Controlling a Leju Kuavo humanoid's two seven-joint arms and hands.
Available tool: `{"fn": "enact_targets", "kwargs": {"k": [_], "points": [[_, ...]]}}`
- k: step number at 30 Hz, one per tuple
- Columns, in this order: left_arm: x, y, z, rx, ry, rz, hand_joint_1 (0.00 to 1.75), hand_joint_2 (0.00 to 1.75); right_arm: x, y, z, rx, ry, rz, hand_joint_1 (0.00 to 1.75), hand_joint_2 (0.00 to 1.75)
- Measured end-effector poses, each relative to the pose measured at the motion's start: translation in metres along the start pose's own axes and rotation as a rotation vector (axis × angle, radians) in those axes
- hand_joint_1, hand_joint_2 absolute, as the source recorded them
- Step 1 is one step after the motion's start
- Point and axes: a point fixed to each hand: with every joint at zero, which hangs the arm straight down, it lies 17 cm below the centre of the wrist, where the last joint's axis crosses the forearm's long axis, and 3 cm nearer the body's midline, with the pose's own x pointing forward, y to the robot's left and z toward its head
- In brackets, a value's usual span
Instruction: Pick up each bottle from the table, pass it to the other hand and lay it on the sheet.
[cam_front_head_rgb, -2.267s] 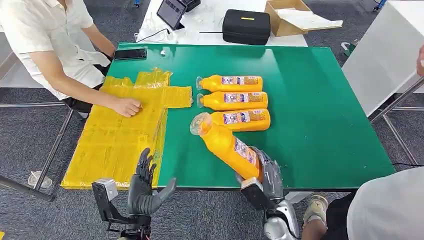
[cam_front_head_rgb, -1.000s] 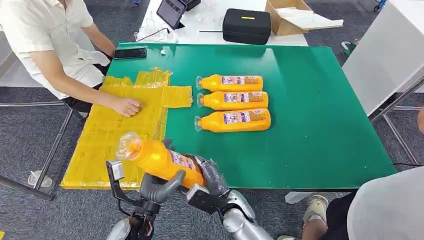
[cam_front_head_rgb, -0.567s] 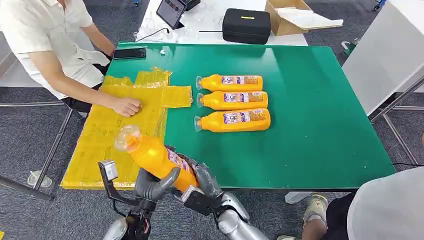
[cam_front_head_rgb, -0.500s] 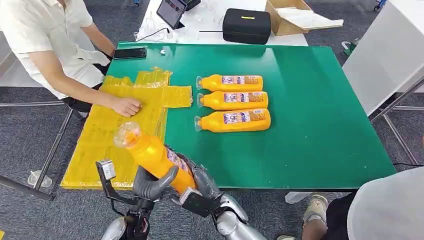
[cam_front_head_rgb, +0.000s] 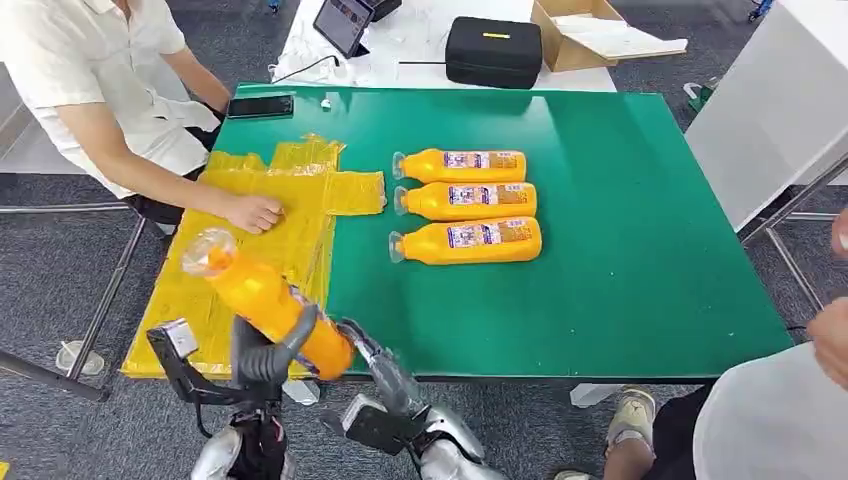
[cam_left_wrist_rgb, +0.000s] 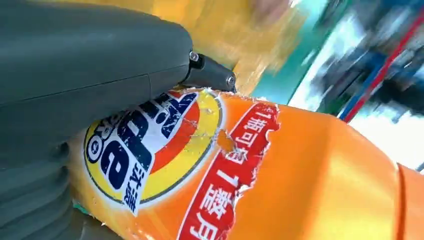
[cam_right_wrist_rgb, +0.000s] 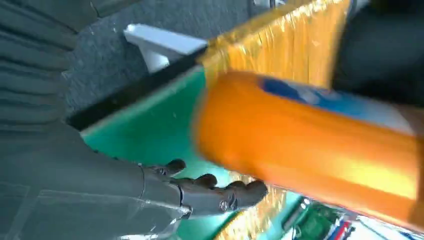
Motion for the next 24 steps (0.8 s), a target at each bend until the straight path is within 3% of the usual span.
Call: {"fn": "enact_targets", "kwargs": {"k": [3,6,10,12,13,18,24], "points": [[0.03,0.007,-0.007,0.048,-0.203,-0.339,1.75,1.75,-0.003,-0.004,0.009,-0.05,-0.006,0.033,0.0,0.0],[0.049,0.005,-0.01,0.056,-0.344,-0.574,1.75,1.75,-0.01,-0.016,0.017,-0.116,0.005,0.073,0.0,0.0],[0.049,0.003,-0.01,0.033,-0.378,-0.655,1.75,1.75,-0.018,-0.025,0.025,-0.153,0.024,0.093,0.0,0.0],[0.05,-0.007,-0.008,-0.026,-0.435,-0.774,1.75,1.75,-0.018,-0.04,0.03,-0.23,0.021,0.122,0.0,0.0],[0.05,-0.01,-0.008,-0.06,-0.467,-0.858,1.75,1.75,-0.016,-0.055,0.032,-0.296,0.011,0.156,0.0,1.75],[0.018,-0.005,-0.015,-0.227,-0.504,-1.317,1.75,1.75,0.008,-0.141,0.046,-0.592,-0.028,0.173,0.0,1.75],[-0.041,0.029,-0.03,-0.314,-0.332,-1.505,1.75,1.75,0.035,-0.181,0.048,-0.679,-0.106,0.128,0.0,1.75]]}}
